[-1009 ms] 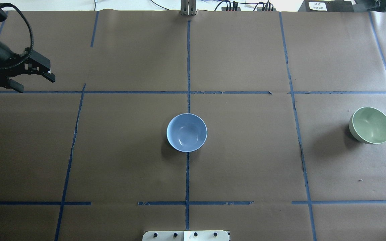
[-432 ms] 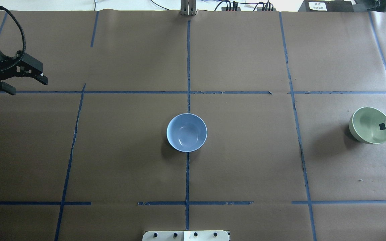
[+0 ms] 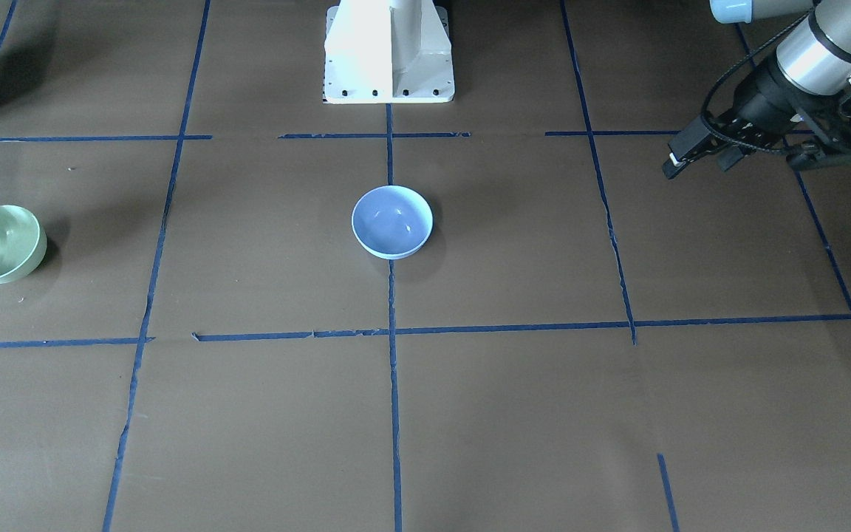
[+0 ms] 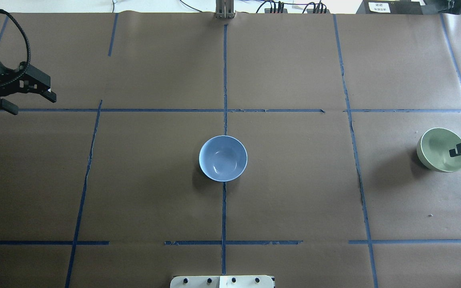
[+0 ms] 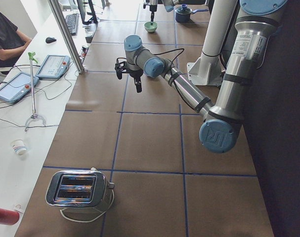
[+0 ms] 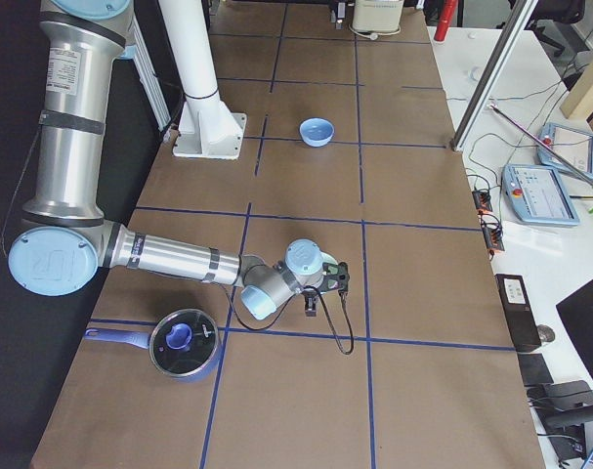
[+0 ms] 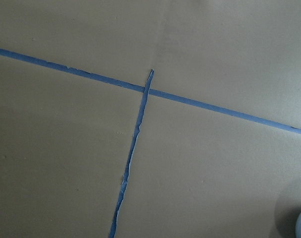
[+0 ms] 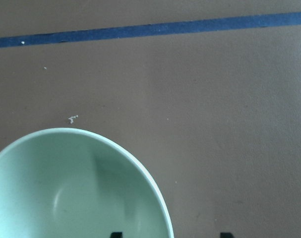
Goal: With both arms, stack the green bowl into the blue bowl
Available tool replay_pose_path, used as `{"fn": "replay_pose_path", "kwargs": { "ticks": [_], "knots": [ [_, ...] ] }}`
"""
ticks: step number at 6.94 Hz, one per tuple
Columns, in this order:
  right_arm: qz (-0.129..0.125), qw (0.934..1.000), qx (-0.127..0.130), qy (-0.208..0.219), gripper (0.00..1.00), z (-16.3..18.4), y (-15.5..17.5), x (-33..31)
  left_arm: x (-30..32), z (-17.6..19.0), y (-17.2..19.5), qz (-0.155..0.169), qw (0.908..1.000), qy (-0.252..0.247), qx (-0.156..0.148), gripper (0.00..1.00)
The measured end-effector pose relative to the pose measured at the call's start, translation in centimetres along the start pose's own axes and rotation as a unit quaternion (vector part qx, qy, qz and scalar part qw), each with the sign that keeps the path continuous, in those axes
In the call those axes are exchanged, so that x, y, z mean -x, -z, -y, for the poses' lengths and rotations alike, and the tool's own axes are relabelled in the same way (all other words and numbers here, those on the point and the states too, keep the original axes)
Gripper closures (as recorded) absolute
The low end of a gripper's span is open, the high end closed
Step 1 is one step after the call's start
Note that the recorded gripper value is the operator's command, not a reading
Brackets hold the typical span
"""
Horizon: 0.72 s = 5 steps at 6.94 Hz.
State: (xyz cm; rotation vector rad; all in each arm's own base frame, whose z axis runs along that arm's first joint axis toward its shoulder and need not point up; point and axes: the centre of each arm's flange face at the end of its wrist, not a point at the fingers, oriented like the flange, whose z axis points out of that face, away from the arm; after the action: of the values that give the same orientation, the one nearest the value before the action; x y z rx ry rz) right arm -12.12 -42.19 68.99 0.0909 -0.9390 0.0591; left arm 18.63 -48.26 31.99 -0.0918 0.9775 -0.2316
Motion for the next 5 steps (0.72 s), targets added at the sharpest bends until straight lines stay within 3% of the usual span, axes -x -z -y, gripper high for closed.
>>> {"fn": "replay_pose_path", "kwargs": {
  "ticks": [2, 5],
  "knots": [
    [0.012, 0.9999, 0.007, -0.003, 1.00, -0.1, 0.2, 0.4, 0.1, 0.0, -0.1, 0.001, 1.0000, 0.001, 0.001, 0.00],
    [0.095, 0.9949, 0.022, -0.026, 1.00, 1.6, 4.3, 5.2, 0.4, -0.3, -0.2, 0.002, 1.0000, 0.002, 0.002, 0.00]
  ]
}}
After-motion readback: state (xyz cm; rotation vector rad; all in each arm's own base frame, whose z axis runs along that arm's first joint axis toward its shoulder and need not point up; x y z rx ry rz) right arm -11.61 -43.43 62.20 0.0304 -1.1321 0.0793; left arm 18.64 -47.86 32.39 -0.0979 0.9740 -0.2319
